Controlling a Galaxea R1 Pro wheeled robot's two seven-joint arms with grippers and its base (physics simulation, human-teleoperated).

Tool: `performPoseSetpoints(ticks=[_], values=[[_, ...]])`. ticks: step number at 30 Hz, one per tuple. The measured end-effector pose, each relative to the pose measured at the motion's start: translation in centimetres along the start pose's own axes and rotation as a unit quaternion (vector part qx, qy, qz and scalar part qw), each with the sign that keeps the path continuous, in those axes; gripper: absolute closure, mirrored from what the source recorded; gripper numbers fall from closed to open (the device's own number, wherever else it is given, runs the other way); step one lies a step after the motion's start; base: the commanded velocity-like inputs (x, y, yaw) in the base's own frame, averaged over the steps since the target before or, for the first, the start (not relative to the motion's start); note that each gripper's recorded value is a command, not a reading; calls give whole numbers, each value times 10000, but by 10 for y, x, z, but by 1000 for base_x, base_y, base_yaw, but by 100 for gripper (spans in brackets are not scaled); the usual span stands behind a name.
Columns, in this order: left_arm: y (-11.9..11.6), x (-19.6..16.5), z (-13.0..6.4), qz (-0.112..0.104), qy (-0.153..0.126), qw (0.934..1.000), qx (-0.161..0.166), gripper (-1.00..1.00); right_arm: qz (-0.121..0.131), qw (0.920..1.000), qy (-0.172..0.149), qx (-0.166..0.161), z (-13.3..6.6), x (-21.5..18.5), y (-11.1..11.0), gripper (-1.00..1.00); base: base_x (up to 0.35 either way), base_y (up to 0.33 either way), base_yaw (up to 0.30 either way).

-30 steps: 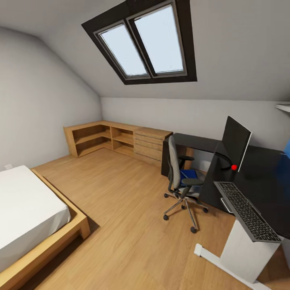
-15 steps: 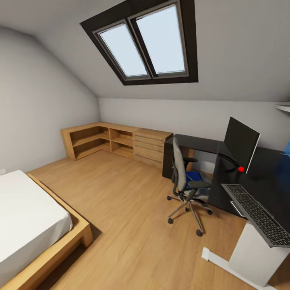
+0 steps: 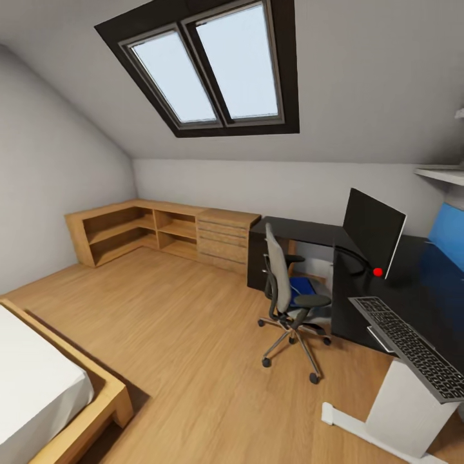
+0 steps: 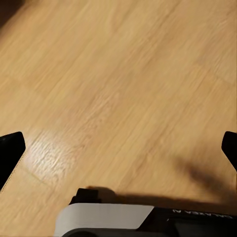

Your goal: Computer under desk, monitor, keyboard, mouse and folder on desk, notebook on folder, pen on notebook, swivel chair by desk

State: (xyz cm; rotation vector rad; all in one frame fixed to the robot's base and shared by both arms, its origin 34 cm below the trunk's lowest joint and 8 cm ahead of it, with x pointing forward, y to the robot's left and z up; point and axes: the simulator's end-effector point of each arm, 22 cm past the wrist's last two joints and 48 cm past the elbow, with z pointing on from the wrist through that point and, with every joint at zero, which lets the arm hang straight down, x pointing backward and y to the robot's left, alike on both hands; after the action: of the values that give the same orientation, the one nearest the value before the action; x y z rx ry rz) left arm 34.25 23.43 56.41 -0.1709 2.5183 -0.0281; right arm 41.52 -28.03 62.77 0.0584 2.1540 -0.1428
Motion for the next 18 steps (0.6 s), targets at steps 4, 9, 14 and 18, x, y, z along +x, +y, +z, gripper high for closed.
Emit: performPoseSetpoints(ticks=[4,9,14,18], values=[[-1,-1,0,-8,-22,10000,6,-100,-5,10000,-17,2,0,-1,-1,-100,20,12,-19],[0,-8,0,-5,-184,9998,3,-100,-6,10000,-33,3,0,-1,-1,-100,129,39,-35],[-1,-10,0,-9,-209,9998,8,-100,-15,10000,-49,4,0,-2,-2,-100,293,172,-190],[0,-11,0,-11,-225,9997,1,-100,-14,10000,-64,5,0,-3,-2,-100,267,233,-238]])
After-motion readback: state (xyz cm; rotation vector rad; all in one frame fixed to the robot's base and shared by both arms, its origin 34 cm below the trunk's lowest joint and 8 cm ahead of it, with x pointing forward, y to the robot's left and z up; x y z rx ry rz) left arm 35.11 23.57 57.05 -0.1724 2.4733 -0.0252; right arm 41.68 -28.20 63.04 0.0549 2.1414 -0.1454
